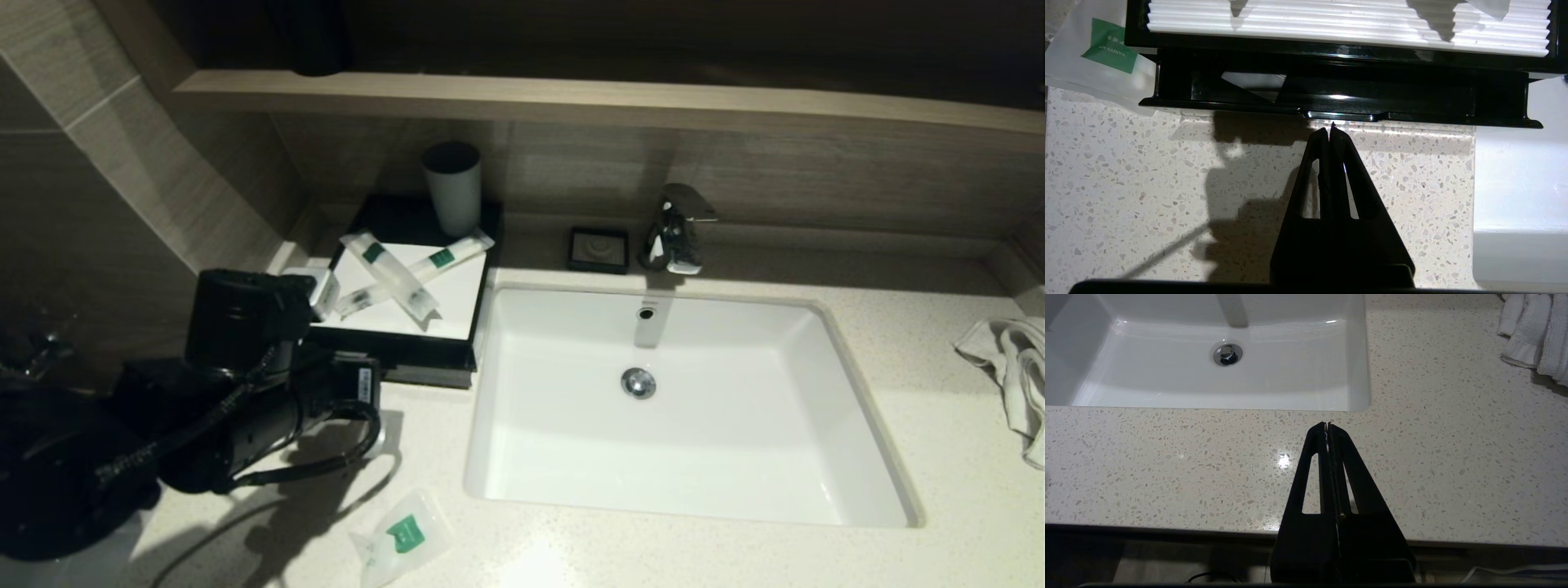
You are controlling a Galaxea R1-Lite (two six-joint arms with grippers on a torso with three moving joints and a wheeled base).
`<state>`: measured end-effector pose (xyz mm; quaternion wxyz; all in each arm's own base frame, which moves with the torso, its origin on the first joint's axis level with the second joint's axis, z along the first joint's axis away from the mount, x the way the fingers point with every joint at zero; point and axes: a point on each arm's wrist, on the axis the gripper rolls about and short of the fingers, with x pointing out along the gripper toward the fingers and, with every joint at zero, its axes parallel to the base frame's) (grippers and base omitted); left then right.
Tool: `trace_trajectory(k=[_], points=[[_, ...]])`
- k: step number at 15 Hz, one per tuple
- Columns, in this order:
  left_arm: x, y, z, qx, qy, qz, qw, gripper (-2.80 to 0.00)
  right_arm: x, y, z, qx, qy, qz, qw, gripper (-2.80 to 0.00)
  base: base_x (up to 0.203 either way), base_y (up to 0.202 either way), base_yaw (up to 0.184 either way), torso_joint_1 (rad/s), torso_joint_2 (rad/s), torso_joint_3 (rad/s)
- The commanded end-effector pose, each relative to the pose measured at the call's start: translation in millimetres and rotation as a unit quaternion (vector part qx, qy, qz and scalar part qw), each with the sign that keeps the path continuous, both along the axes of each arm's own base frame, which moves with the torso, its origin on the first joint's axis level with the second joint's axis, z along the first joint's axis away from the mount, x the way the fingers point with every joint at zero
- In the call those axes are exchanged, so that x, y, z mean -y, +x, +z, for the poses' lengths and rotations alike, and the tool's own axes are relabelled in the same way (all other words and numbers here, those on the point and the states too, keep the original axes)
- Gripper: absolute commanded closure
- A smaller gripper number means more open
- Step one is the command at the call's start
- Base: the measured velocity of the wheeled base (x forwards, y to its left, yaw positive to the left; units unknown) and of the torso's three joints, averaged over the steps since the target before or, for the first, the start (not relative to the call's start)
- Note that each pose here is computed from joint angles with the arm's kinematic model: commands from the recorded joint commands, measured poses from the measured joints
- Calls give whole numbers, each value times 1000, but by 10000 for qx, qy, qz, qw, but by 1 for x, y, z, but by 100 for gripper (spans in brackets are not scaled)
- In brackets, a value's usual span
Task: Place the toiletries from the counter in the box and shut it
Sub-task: Open the drawer
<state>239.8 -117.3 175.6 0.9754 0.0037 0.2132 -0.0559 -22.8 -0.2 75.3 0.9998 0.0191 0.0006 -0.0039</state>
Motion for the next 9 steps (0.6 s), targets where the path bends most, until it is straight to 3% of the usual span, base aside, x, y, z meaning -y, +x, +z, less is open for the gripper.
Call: trace_trajectory(k=[1, 9], points=[[1, 1, 0, 14, -15, 9, 10000, 0, 0, 0, 0, 4, 0, 1, 10000, 0, 0, 0, 0, 0, 0, 0], [3, 6, -2, 25, -37, 12, 10000, 0, 0, 0, 0, -1, 0, 1, 10000, 0, 0, 0, 0, 0, 0, 0]])
